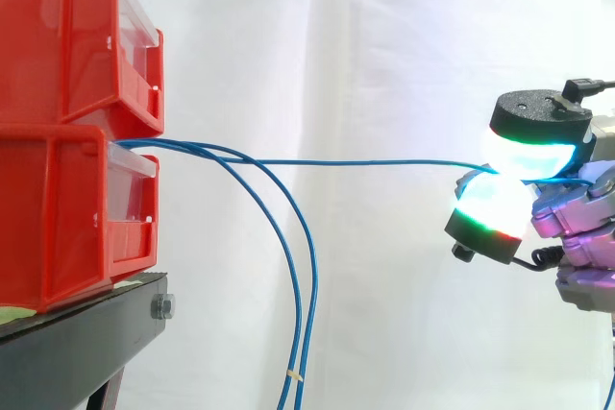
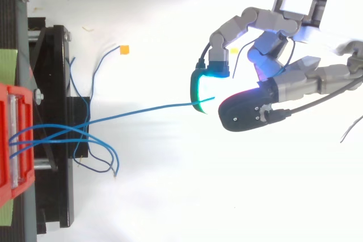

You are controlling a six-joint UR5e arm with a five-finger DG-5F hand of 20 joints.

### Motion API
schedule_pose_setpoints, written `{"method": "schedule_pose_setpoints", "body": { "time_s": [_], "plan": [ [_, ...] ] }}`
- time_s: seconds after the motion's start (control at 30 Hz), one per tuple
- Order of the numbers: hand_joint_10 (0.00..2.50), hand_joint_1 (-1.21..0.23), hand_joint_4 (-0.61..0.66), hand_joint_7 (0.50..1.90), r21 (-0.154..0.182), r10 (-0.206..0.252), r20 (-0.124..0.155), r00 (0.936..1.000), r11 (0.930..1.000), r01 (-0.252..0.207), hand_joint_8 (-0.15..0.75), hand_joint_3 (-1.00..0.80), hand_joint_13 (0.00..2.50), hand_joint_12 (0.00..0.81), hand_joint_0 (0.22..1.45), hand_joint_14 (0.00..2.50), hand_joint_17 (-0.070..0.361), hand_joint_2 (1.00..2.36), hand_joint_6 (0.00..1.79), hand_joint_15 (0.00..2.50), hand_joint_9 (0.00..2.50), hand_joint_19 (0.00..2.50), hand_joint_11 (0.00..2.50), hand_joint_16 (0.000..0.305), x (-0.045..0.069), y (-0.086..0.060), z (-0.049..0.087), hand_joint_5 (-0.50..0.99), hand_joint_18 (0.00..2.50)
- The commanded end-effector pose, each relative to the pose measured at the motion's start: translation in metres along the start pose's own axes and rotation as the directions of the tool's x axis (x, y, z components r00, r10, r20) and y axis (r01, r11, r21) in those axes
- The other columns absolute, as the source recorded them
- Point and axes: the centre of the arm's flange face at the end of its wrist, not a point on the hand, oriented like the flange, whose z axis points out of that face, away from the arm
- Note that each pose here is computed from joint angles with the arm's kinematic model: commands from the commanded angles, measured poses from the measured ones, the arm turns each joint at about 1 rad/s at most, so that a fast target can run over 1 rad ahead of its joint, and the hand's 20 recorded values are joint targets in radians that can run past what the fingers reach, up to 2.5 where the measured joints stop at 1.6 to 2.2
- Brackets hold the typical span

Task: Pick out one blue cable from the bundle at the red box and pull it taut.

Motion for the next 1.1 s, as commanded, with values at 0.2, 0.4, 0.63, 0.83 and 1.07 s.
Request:
{"method": "schedule_pose_setpoints", "body": {
  "time_s": [0.2, 0.4, 0.63, 0.83, 1.07],
  "plan": [
    [2.34, -0.83, -0.25, 1.12, 0.001, 0.001, 0.001, 1.0, 1.0, -0.001, 0.302, -0.17, 1.38, 0.347, 0.77, 1.08, 0.12, 1.02, 0.96, 1.36, 1.12, 1.09, 1.32, 0.053, -0.0001, -0.0002, -0.0001, -0.16, 1.07],
    [2.34, -0.83, -0.25, 1.11, 0.0, 0.001, -0.001, 1.0, 1.0, -0.001, 0.3, -0.18, 1.37, 0.343, 0.77, 1.09, 0.121, 1.02, 0.97, 1.36, 1.12, 1.09, 1.31, 0.054, 0.0003, -0.0003, 0.0005, -0.16, 1.07],
    [2.34, -0.83, -0.25, 1.1, 0.001, 0.001, 0.001, 1.0, 1.0, -0.001, 0.298, -0.18, 1.36, 0.348, 0.77, 1.09, 0.121, 1.02, 0.97, 1.34, 1.11, 1.08, 1.3, 0.054, -0.0001, -0.0002, -0.0001, -0.16, 1.06],
    [2.34, -0.83, -0.25, 1.1, -0.001, 0.001, 0.001, 1.0, 1.0, -0.001, 0.299, -0.18, 1.36, 0.343, 0.77, 1.09, 0.122, 1.02, 0.97, 1.33, 1.11, 1.08, 1.27, 0.054, -0.0001, -0.0001, 0.0, -0.16, 1.06],
    [2.35, -0.83, -0.25, 1.11, -0.001, 0.0, 0.001, 1.0, 1.0, 0.0, 0.304, -0.19, 1.35, 0.347, 0.77, 1.1, 0.123, 1.02, 0.96, 1.34, 1.11, 1.08, 1.28, 0.055, -0.0002, 0.0005, 0.0002, -0.16, 1.05]
  ]
}}
